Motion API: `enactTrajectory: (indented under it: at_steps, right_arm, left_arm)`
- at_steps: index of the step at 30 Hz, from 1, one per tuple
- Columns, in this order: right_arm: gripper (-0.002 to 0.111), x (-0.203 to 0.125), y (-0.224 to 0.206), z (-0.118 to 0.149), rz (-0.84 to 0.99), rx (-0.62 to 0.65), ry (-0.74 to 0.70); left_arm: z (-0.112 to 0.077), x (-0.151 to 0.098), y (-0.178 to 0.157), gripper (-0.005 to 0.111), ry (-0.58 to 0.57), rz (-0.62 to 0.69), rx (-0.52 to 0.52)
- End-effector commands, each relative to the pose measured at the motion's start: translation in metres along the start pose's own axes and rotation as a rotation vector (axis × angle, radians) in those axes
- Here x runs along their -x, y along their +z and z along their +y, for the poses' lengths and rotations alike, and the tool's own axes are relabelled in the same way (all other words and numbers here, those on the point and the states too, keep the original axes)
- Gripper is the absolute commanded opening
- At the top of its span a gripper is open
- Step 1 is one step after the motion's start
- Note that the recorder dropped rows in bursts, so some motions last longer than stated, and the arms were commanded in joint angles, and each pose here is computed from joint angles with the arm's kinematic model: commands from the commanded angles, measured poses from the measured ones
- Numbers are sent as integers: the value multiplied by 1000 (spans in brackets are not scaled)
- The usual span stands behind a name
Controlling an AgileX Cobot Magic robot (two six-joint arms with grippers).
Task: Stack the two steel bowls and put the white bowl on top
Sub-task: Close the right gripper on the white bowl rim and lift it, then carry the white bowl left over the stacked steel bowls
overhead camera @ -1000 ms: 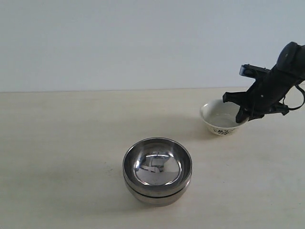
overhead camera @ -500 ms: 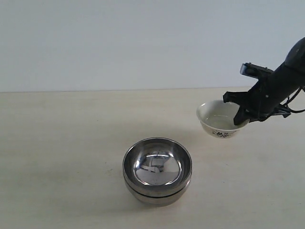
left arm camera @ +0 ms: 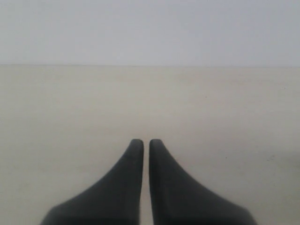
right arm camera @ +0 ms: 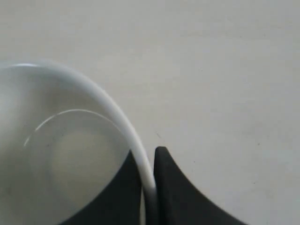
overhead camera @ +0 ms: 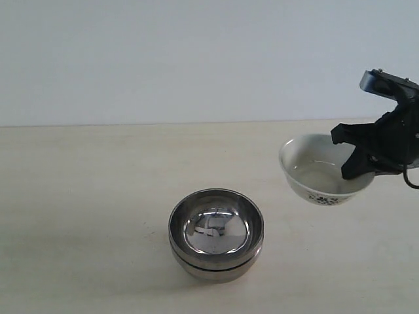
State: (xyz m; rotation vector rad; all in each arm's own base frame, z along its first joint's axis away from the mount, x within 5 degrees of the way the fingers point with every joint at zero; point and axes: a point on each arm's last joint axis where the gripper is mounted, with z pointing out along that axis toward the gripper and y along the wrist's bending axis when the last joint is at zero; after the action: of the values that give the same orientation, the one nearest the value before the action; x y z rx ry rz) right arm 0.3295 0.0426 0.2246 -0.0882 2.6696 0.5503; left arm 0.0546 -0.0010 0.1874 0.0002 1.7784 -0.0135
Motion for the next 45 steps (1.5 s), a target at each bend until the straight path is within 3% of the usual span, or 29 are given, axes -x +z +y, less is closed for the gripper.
enactTrajectory:
  at_steps: [1, 14, 26, 34, 45]
  right_arm:
    - [0, -14, -15, 4, -15, 4, -17]
    - [0, -27, -17, 11, -19, 62, 12]
    - [0, -21, -6, 92, -81, 150, -175]
    - [0, -24, -1, 120, -99, 183, -201]
    - [0, -32, 35, 121, -9, 173, -172]
  left_arm:
    - [0, -1, 0, 4, 0, 1, 4]
    - [0, -1, 0, 4, 0, 1, 4]
    - [0, -1, 0, 4, 0, 1, 4]
    - [0, -1, 0, 4, 0, 1, 4]
    - [0, -1, 0, 4, 0, 1, 4]
